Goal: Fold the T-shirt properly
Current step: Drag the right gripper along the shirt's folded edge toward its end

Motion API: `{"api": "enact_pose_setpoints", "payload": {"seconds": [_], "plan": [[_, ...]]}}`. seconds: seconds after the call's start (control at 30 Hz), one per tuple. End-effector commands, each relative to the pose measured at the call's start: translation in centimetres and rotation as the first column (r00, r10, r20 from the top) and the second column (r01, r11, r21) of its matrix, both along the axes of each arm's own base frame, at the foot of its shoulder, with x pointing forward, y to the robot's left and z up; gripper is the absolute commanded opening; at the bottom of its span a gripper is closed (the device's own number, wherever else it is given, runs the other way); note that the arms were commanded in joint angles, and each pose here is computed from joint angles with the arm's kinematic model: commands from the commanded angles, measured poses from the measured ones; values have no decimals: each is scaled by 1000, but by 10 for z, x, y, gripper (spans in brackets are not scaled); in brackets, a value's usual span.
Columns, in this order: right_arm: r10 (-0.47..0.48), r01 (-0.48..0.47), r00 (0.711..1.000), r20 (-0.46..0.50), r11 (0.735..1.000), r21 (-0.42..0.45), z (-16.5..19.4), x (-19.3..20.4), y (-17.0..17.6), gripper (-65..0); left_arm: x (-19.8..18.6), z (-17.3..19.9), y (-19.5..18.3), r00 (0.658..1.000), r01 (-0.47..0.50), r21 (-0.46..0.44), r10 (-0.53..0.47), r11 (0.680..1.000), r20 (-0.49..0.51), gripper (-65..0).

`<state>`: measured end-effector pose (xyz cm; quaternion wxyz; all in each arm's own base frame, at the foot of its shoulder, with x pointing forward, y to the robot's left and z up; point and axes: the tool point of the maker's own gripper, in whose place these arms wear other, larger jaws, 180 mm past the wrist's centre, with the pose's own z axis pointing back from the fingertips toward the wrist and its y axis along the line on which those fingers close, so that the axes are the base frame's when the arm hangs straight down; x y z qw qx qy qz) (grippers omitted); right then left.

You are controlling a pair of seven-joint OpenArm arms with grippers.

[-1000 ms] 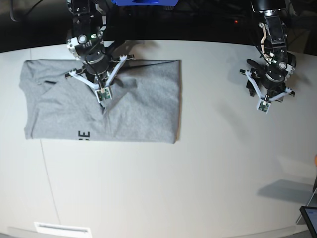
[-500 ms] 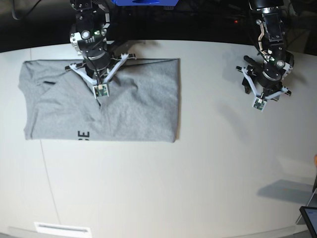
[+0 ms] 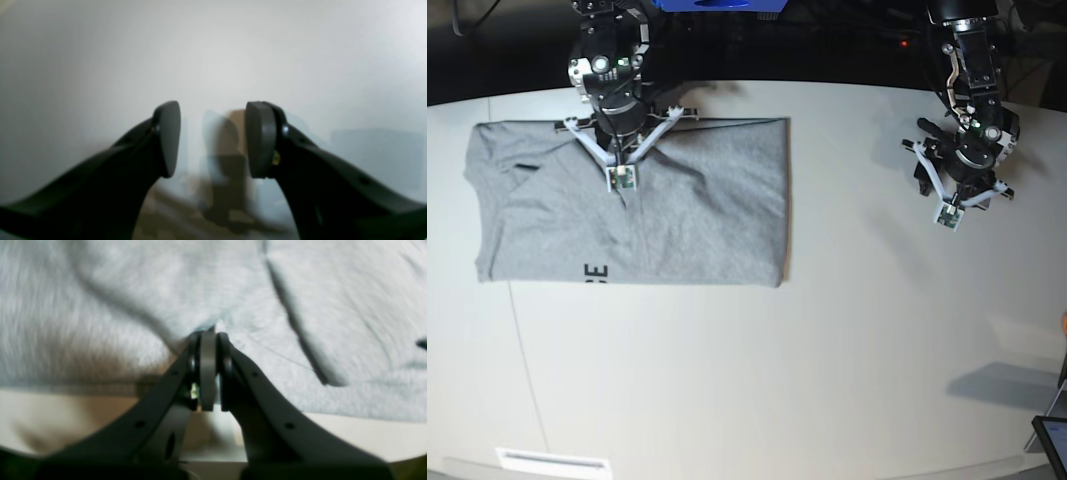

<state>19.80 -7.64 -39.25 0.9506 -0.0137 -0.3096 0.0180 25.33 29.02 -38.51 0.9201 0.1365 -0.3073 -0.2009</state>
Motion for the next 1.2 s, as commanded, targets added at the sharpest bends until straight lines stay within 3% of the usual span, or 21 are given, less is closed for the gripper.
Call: {"api": "enact_pose_setpoints", "payload": {"seconds": [0.0,0.13,0.3,0.4,0.53,0.7,0.87,1.17], "plan": [[-45,44,998,43,999,22,9,5,-1,-633,8,12,4,999,6,15,-7,1000,38,-341],[-111,106,993,41,988,111,7,1,3,-633,8,12,4,999,6,15,-7,1000,38,-341],[-142,138,990,23,982,130,5,-4,4,-631,7,12,4,999,5,16,-6,1000,37,-341],[-135,132,991,16,982,133,4,-6,6,-572,7,12,4,999,5,16,-6,1000,37,-341],[-14,9,999,29,990,142,6,-8,29,-418,5,6,6,1000,-2,10,2,1000,21,-341],[70,-81,993,91,989,120,12,-6,39,-399,3,0,7,1000,-8,4,8,1000,6,-341],[-94,82,982,166,994,78,17,3,0,-399,2,0,9,1000,-8,8,8,1000,3,-341],[-190,186,963,190,982,36,19,7,-36,-400,4,2,9,1000,-6,11,6,1000,9,-341]]}}
